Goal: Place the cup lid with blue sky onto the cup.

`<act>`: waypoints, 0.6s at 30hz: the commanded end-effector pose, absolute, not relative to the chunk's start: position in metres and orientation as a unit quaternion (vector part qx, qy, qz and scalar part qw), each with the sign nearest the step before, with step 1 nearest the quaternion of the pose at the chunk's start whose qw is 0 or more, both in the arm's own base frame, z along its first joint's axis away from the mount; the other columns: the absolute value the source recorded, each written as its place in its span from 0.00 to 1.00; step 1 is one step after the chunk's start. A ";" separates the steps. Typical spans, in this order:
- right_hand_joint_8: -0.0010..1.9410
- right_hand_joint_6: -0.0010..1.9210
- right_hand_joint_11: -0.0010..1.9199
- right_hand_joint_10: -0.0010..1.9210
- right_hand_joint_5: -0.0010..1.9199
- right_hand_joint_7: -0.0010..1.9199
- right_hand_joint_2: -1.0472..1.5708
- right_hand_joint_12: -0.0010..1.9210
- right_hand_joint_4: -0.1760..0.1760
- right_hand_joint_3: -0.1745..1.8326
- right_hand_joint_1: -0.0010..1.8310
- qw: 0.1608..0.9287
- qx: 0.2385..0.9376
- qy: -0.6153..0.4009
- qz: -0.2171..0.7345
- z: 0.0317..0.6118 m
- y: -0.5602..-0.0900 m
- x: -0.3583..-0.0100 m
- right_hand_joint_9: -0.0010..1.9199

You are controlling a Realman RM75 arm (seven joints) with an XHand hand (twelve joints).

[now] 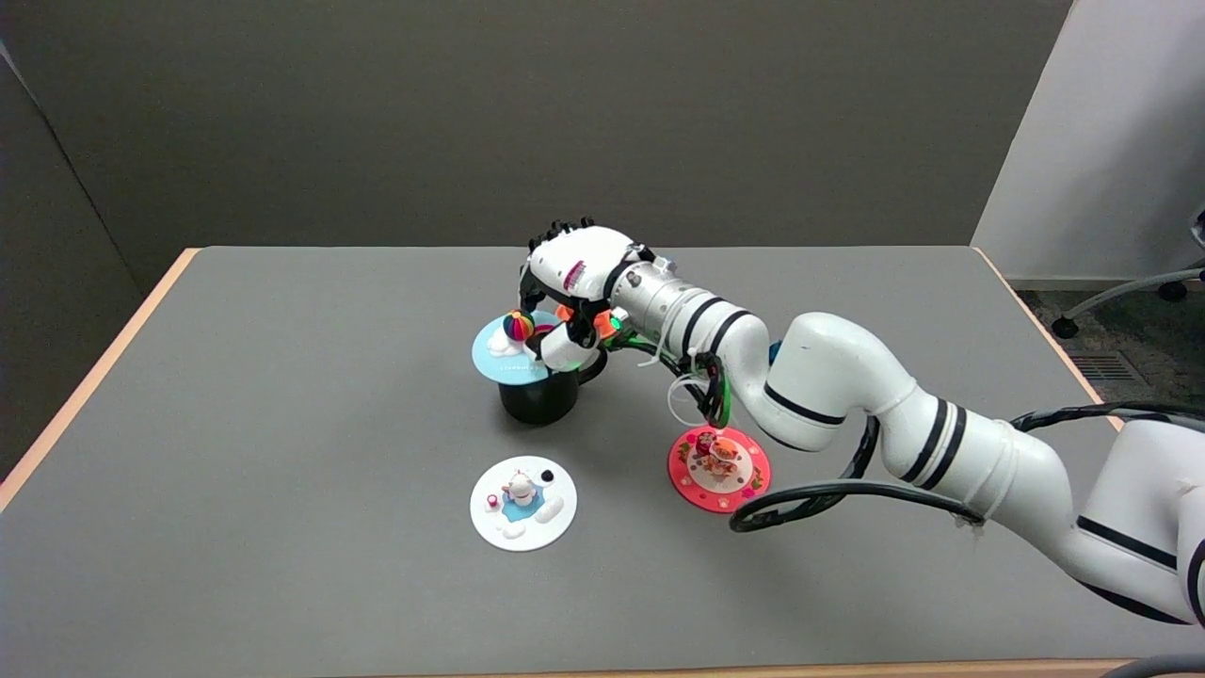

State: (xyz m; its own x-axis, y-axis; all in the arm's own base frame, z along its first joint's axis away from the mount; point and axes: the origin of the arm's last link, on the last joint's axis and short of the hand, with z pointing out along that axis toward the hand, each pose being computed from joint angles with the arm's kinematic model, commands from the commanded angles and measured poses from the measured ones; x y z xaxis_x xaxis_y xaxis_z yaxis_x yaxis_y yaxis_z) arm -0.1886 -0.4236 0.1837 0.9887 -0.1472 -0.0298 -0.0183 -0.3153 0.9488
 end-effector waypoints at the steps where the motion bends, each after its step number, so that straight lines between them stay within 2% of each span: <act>1: 0.22 0.13 0.15 0.28 0.40 0.39 0.66 0.09 0.10 0.50 0.48 0.567 0.821 -0.058 -0.031 0.175 -0.418 -0.175 0.22; 18: 0.25 0.12 0.16 0.29 0.40 0.40 0.66 0.09 0.14 0.49 0.48 0.562 0.822 -0.087 -0.024 0.164 -0.416 -0.186 0.23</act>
State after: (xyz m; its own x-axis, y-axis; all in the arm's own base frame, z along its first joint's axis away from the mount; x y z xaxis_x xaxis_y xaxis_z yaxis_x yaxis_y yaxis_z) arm -0.1804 -0.4188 0.1732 0.9893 -0.1444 0.0228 -0.0717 -0.3439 0.9363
